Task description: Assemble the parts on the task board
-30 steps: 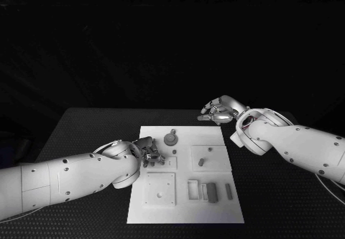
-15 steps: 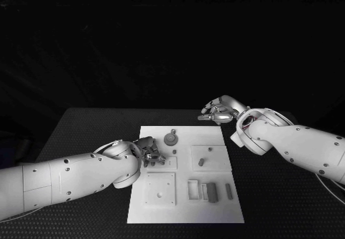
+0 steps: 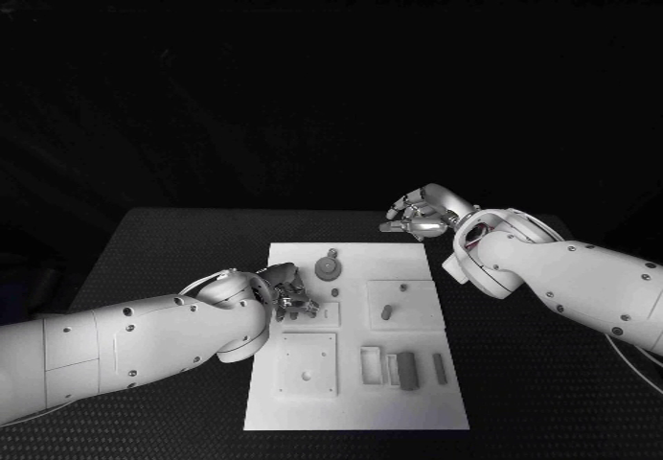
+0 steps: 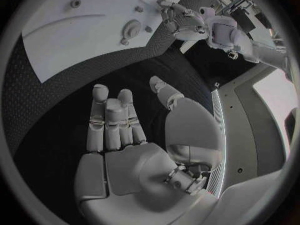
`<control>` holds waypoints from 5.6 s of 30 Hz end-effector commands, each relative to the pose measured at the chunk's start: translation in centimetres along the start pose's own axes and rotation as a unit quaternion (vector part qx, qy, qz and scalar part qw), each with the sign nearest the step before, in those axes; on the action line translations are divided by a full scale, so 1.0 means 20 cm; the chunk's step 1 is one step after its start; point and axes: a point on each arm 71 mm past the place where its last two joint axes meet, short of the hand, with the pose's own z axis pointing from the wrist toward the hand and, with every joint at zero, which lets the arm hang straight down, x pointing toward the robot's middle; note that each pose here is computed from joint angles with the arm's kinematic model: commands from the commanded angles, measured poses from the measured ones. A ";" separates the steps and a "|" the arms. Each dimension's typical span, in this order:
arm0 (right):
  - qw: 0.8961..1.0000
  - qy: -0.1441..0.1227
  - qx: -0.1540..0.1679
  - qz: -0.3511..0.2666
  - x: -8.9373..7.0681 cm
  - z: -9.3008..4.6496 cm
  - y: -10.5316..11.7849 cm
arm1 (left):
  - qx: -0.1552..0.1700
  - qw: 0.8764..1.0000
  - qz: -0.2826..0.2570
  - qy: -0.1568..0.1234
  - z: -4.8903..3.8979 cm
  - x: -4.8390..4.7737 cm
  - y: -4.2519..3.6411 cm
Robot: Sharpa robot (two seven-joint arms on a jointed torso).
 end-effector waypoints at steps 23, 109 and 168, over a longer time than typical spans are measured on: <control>1.000 0.009 -0.004 0.001 0.01 0.00 0.00 | 0.014 1.000 0.010 0.016 0.006 0.045 -0.048; 1.000 0.011 -0.003 0.005 0.01 0.00 0.00 | -0.011 0.999 0.036 0.008 0.020 0.025 0.027; 1.000 0.013 0.001 0.006 0.01 0.02 -0.02 | -0.063 0.988 -0.036 0.134 0.094 -0.026 0.076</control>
